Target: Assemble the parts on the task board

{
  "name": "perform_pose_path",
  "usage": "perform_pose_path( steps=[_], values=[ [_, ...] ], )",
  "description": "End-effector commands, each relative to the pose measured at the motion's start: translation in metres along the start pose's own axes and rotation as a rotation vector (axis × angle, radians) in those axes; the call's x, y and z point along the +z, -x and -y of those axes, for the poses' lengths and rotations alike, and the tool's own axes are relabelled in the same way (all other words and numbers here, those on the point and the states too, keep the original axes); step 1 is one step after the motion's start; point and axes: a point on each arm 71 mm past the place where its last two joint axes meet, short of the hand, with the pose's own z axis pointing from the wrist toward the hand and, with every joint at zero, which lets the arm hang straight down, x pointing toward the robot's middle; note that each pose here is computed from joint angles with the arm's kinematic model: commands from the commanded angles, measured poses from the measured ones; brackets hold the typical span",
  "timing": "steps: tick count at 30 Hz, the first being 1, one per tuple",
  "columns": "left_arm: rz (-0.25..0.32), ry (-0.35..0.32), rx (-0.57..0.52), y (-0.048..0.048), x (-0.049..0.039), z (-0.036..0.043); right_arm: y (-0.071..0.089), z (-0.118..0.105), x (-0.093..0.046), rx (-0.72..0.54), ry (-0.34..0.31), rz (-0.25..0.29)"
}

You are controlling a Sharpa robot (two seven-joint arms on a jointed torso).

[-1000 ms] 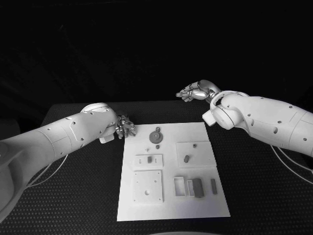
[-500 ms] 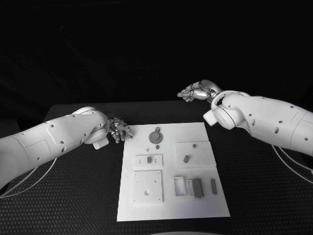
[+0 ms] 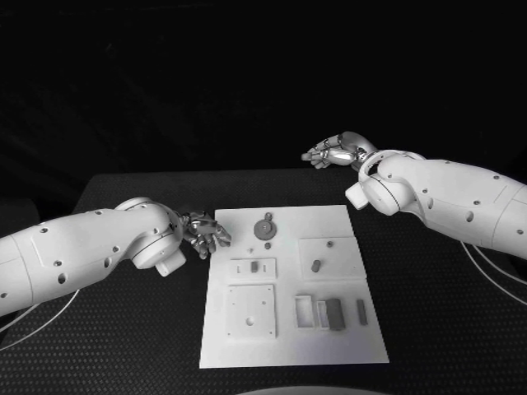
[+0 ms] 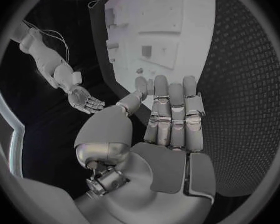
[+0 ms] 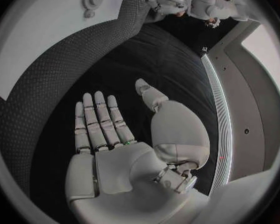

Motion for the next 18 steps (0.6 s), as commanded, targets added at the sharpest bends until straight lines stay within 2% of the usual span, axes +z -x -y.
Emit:
perform_pose_path(
  steps=[1,5,14,18],
  values=[
    [0.088,0.037,0.002,-0.0047,-0.0035,-0.0027,-0.001,0.000,0.000,0.001,0.005,-0.014],
    [0.101,0.049,0.058,-0.0181,-0.0041,-0.0058,-0.001,0.000,0.000,0.002,0.006,-0.016],
    [0.082,0.036,0.079,-0.0343,0.0009,0.0006,-0.002,0.000,-0.001,0.002,0.006,-0.018],
    [0.087,0.035,0.084,-0.0394,0.0048,0.0000,-0.003,-0.001,0.000,0.003,0.007,-0.020]
  ],
)
